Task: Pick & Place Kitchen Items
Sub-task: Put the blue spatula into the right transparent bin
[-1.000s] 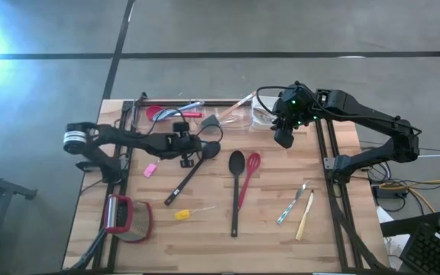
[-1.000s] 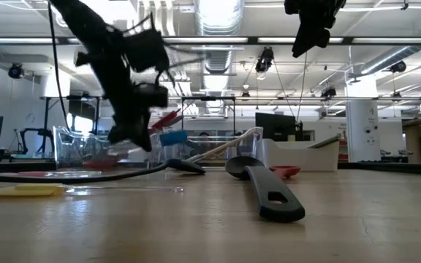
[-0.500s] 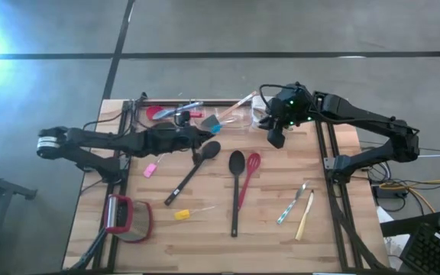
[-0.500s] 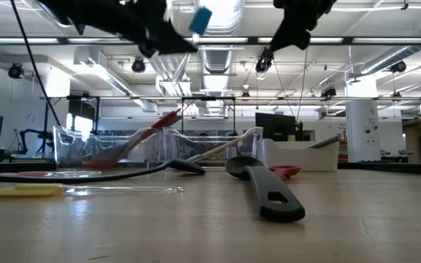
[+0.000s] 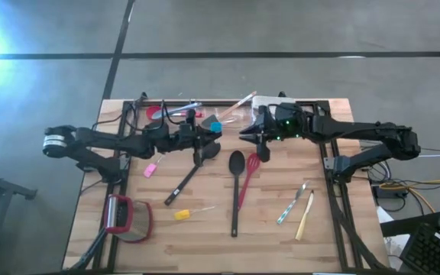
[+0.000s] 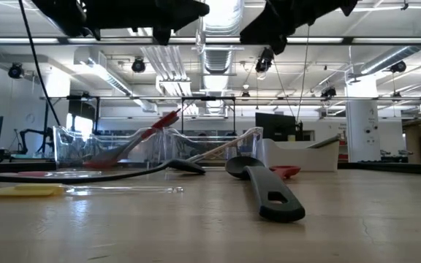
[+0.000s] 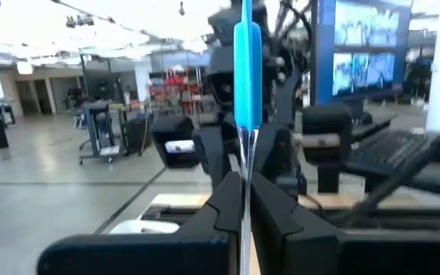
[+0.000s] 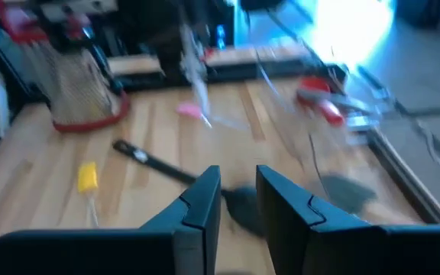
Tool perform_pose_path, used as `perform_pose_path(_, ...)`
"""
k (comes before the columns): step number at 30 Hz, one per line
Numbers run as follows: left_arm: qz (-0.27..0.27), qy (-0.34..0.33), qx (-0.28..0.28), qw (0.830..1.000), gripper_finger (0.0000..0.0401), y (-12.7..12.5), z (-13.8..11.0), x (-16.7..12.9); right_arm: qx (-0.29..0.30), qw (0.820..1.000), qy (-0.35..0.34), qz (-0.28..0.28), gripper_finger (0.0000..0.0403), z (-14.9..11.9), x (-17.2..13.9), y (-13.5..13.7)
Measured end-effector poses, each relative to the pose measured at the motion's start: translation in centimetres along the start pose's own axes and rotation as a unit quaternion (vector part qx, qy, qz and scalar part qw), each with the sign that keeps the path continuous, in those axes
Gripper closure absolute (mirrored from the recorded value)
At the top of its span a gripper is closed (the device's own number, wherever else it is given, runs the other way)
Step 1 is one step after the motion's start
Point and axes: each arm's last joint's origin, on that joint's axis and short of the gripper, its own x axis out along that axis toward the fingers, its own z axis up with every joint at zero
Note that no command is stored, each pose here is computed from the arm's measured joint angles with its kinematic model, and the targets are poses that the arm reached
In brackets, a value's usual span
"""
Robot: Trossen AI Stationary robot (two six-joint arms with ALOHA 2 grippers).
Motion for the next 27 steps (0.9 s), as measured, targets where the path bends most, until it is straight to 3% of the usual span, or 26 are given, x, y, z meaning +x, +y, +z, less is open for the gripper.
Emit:
perform_pose_path(8,-0.036,-0.029,-0.012,0.999,0.0388,-0.1,-0.1,1.4,-0.016,0.997,-0.077,0.025,0.0325,-0.1,0.6,1.4)
perform_pose_path(19,-0.067,-0.039,-0.012,0.997,0.0388,-0.2,0.3,3.7,-0.007,0.996,-0.081,0.028,0.0261,0.2,0.5,1.6)
perform_pose_path(27,-0.082,-0.046,-0.008,0.996,0.0388,0.0,0.5,5.6,-0.01,0.996,-0.087,0.035,0.0246,0.6,0.4,1.9)
